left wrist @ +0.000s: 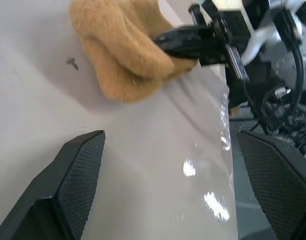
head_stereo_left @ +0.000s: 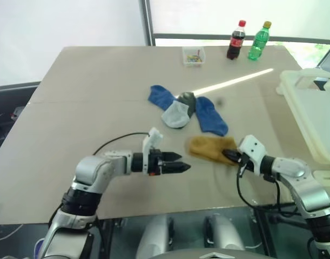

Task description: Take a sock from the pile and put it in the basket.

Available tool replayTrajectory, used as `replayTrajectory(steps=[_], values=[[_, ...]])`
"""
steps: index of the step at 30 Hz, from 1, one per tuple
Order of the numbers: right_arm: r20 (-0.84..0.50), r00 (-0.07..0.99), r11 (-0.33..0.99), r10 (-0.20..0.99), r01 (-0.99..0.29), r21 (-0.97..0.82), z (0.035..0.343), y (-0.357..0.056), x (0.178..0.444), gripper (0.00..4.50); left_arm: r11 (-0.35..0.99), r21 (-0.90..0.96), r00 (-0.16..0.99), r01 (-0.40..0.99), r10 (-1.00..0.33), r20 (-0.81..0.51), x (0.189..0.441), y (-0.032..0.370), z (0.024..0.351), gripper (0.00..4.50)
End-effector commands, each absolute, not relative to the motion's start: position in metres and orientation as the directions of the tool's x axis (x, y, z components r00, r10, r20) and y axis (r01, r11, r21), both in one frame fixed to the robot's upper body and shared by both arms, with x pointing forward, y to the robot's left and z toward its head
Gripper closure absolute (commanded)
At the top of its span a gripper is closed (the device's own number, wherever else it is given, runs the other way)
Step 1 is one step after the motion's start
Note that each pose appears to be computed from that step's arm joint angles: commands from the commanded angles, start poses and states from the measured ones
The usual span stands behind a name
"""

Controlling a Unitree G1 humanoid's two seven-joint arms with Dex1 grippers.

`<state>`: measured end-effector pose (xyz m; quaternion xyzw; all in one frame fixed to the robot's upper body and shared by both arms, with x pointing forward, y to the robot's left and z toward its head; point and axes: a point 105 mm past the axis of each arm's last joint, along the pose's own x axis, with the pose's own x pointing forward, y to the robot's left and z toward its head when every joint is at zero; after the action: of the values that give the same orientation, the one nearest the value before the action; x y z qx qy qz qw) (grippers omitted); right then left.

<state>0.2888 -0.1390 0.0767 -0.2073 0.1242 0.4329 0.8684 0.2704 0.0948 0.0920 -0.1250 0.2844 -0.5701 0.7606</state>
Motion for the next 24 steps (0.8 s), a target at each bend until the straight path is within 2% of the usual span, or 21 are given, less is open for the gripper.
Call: replayTrajectory(steps=[1,5,9,14,20,24], values=[[-0.438,0.540,0.509,0.719,-0.838,-0.198,0.061,-0.131,0.281,4.50,0.261,-0.501,0.144,0.825,-0.955,-0.261,0.265,0.075,0.094,0.05],[-0.438,0.539,0.508,0.720,-0.839,-0.197,0.061,-0.131,0.281,4.50,0.241,-0.501,0.133,0.831,-0.961,-0.241,0.265,0.054,0.090,0.05],[-0.440,0.539,0.509,0.718,-0.838,-0.197,0.061,-0.131,0.281,4.50,0.312,-0.451,0.216,0.836,-0.943,-0.252,0.278,0.045,0.082,0.05],[-0.440,0.542,0.511,0.716,-0.836,-0.198,0.062,-0.132,0.280,4.50,0.437,-0.443,0.383,0.783,-0.900,-0.210,0.303,0.051,0.086,0.05],[-0.441,0.541,0.511,0.716,-0.837,-0.196,0.061,-0.132,0.280,4.50,0.456,-0.498,0.474,0.738,-0.875,-0.099,0.317,0.052,0.104,0.05],[-0.440,0.541,0.511,0.716,-0.837,-0.197,0.061,-0.132,0.281,4.50,0.453,-0.505,0.486,0.735,-0.871,-0.075,0.319,0.054,0.109,0.05]])
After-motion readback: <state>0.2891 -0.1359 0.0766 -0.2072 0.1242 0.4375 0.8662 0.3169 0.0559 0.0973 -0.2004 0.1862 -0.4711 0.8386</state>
